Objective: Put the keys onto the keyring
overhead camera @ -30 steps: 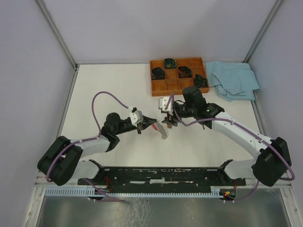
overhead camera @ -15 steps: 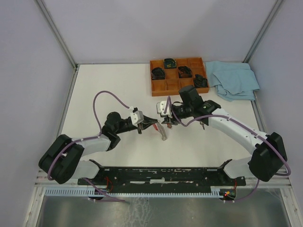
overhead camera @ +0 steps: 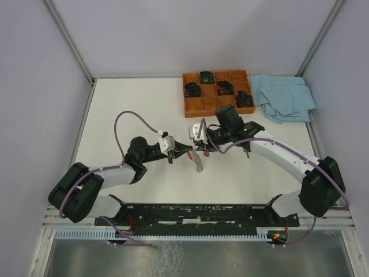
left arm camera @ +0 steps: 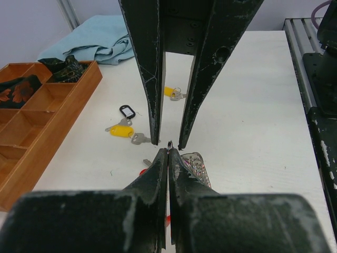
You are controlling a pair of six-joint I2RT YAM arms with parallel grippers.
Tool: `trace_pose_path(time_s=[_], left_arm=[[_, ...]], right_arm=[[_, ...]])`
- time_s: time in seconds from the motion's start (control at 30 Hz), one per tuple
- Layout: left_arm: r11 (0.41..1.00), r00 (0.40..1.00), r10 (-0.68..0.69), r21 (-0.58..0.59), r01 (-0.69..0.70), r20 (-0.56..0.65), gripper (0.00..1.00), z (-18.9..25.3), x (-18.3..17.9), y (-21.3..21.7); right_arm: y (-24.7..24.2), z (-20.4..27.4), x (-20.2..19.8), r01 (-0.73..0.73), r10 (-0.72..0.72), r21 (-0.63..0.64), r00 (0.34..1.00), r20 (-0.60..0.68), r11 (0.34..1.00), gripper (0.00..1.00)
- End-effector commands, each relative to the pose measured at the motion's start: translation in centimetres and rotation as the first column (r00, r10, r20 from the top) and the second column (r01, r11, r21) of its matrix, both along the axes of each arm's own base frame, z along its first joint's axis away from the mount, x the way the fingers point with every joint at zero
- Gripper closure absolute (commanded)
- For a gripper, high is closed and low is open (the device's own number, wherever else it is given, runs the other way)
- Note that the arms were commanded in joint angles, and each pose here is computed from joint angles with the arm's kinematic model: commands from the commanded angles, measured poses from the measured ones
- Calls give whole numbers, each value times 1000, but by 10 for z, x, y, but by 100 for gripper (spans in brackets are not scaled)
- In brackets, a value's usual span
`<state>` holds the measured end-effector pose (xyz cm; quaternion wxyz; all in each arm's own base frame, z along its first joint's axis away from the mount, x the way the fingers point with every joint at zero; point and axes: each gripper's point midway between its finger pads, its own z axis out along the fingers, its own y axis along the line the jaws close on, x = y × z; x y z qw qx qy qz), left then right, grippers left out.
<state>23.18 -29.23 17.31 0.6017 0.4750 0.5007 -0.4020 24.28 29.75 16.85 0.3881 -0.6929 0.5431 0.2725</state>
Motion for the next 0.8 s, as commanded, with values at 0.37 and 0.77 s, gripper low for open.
trace_pose_path(time_s=[0.37, 0.77], left_arm=[[998, 996, -31, -56, 36, 80, 97, 25, 2, -5], [988, 994, 106, -108, -109, -31, 62, 29, 4, 13]], right_arm=[[16, 20, 6, -37, 36, 74, 999, 22, 997, 85], [5, 29, 8, 18, -17, -30, 999, 48, 999, 99]])
